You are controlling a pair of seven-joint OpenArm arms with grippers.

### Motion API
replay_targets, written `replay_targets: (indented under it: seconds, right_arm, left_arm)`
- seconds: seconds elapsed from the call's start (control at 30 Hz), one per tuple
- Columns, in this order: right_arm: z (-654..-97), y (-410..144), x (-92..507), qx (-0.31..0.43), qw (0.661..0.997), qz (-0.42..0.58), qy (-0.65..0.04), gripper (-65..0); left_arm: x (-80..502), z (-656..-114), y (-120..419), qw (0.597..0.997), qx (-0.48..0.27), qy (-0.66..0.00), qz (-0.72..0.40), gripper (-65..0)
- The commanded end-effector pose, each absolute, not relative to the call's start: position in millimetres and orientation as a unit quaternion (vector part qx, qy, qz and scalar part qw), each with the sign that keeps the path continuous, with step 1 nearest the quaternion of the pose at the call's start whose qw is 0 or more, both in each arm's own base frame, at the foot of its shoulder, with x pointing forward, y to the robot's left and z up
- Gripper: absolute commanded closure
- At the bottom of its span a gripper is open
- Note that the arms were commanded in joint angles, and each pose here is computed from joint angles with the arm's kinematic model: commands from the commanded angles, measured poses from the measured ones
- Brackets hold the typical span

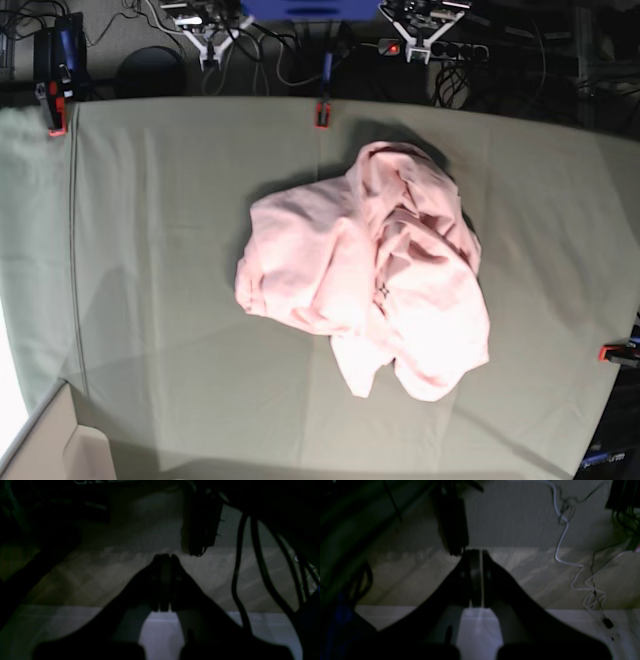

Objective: Layout the t-shirt on the table in an organized manner, then fold the t-shirt properly

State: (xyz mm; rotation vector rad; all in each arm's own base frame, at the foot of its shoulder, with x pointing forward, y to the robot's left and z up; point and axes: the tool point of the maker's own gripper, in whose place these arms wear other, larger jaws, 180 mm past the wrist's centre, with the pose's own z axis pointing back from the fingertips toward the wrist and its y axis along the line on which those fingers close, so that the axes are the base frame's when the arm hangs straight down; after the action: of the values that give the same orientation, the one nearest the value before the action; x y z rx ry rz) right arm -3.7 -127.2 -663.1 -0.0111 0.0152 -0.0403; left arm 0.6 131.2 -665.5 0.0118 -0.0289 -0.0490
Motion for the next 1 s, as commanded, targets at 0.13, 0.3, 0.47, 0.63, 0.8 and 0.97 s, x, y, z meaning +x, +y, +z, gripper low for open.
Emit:
replay_targets:
  seconds: [0.13,0.3,0.47,0.63,0.8,0.97]
  right_arm:
    - [-663,-124,-6,0.001,1.000,-0.021,0.010,0.0]
    - [-663,-119,-6,0.005,1.000,-0.021,0.010,0.0]
    - [-663,-120,-7,0.005,1.000,-0.023,0.011,0.0]
    - [-663,-120,-8,0.005,1.000,-0.023,0.009,0.0]
    - [-661,-120,-23,0.004,1.000,-0.020,0.007,0.0]
    - [-642,-131,-46,-0.005,0.999,-0.016,-0.031,0.0]
  left_arm:
    - [15,-664,142,1.000,0.014,-0.008,-0.026,-0.1]
    - [16,-664,141,1.000,0.014,-0.008,-0.026,-0.1]
    - [17,-664,141,1.000,0.014,-0.009,-0.027,-0.1]
    - [16,-664,143,1.000,0.015,-0.009,-0.024,-0.1]
    - [6,-662,146,0.999,0.016,-0.021,-0.023,-0.1]
    - [-9,-646,177,0.997,0.036,-0.058,-0.034,-0.1]
